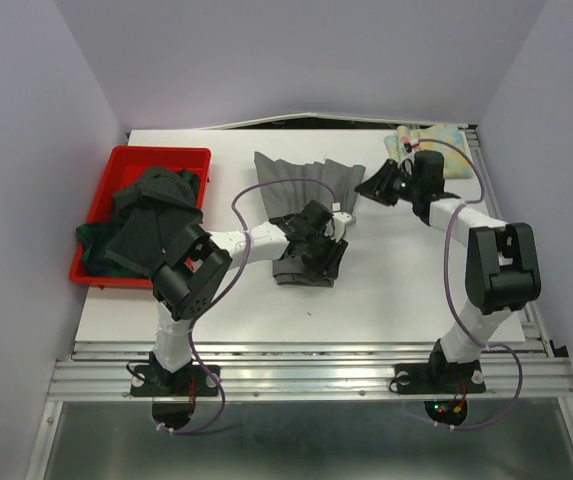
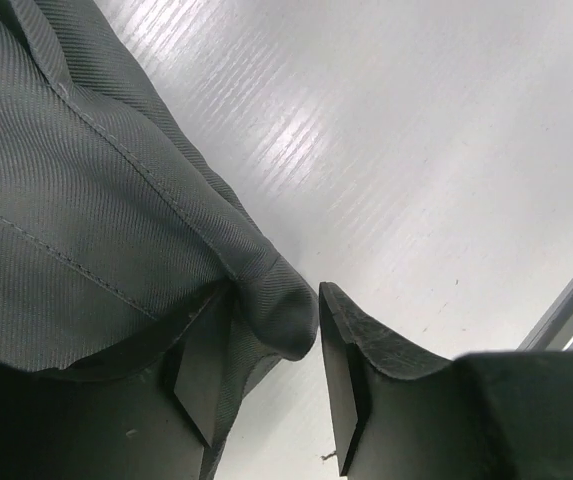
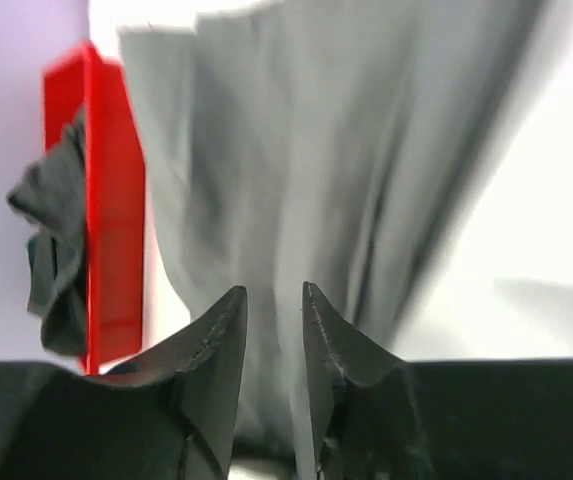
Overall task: Fold and stack the skirts
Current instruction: Fold the skirt
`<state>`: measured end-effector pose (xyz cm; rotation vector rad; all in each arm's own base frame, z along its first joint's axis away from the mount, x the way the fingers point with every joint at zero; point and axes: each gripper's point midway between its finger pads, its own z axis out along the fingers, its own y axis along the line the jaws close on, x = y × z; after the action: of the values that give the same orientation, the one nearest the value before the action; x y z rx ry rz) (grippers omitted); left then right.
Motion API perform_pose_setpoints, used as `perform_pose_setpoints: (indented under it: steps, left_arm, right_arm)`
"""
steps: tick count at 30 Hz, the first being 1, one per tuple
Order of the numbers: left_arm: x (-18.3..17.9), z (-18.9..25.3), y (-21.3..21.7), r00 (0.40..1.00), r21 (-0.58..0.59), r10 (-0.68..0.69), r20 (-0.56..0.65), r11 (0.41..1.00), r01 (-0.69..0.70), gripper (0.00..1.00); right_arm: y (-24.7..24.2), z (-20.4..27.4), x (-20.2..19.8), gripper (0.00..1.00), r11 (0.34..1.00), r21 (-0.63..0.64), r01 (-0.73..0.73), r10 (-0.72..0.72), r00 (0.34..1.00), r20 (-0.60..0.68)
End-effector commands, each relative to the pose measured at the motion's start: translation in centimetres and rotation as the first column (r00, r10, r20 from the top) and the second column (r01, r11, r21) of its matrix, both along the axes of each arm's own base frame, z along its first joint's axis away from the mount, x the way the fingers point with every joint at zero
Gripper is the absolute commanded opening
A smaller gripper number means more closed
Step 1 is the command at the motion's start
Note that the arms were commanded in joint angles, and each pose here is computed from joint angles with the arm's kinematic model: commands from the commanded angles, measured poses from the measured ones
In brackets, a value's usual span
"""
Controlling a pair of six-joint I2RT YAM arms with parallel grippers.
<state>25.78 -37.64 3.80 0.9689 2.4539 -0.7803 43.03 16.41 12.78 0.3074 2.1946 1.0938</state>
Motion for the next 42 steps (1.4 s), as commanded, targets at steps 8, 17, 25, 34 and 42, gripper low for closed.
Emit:
perform_pose_setpoints:
  steps: [8,17,25,34,42]
  left_arm:
    - [-1.0,-0.6,2.0,0.999,0.049,0.012,-0.033,0.999,-0.010,0.54]
    - [-0.9,-0.9,2.0,0.999,0.054,0.015,-0.039,0.998,-0.013,0.54]
    - [-1.0,-1.3,1.9,0.999,0.061,0.018,-0.051,0.998,-0.015,0.54]
    - [-1.0,-1.7,2.0,0.998,0.070,0.020,-0.056,0.997,-0.016,0.54]
    - [-0.9,-1.7,2.1,0.998,0.073,0.024,-0.056,0.997,-0.020,0.54]
  right_arm:
    - [0.2,1.5,12.1,0.40,0.996,-0.085,0.025,-0.011,0.986,0.166]
    - [2.3,-3.1,15.0,0.53,0.991,-0.131,0.002,0.014,0.992,0.126]
    - [4.7,-5.4,14.4,0.52,0.995,-0.093,-0.044,0.050,0.997,0.066]
    - [5.8,-3.9,15.4,0.23,0.997,-0.022,-0.070,0.071,0.994,0.086]
    - [4.7,1.4,16.0,0.01,0.997,-0.073,-0.011,0.026,0.977,0.211]
